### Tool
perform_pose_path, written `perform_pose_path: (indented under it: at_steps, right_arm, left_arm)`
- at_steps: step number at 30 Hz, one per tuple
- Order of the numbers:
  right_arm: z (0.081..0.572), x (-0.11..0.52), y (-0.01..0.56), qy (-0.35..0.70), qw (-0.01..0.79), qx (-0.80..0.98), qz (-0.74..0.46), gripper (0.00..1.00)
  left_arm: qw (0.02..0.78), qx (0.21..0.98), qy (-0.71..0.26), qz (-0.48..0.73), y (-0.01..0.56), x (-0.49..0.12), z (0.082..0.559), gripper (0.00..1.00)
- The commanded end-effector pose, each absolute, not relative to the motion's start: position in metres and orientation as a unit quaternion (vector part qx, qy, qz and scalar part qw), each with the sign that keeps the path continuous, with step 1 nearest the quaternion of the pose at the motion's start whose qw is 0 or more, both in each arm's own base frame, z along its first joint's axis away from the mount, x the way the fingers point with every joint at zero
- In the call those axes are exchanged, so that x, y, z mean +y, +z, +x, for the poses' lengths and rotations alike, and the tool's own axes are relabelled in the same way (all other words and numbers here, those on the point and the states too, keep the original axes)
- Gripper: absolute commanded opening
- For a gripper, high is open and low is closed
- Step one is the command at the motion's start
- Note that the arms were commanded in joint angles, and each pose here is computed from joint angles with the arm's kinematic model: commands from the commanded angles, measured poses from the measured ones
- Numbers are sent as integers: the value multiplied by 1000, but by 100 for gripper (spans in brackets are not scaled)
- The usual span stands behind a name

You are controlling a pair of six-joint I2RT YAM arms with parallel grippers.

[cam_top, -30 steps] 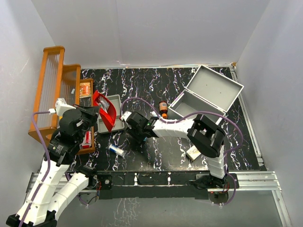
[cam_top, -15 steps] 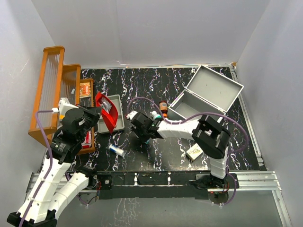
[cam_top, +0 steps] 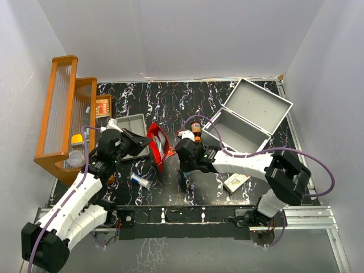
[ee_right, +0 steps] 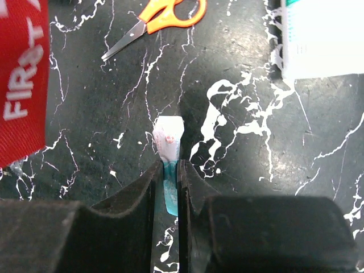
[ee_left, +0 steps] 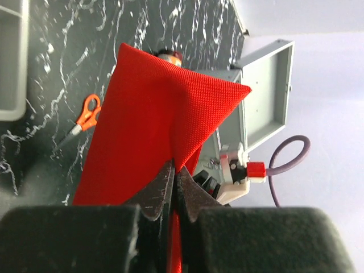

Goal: Organize the medicine kit

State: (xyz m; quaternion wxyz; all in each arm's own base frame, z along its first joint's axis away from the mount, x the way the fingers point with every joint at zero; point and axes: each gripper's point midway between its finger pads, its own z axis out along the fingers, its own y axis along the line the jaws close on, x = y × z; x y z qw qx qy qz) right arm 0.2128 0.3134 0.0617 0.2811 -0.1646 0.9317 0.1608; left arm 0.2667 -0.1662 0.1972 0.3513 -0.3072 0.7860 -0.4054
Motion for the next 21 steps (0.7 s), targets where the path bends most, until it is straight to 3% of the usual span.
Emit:
perform_pose_path:
  at_steps: [1,12,21]
  right_arm:
    - [224,317,82,187,318,926,-83,14]
    - [227,330,109,234,327,915,-45,14]
    - [232,329,123,242,333,911,8,15]
  left_arm:
    - [335,744,-506,-278,225,-192,264,0]
    - [286,742,-526,-301,166,-196,248,0]
    - [268,778,-483,-298,136,-190,236,0]
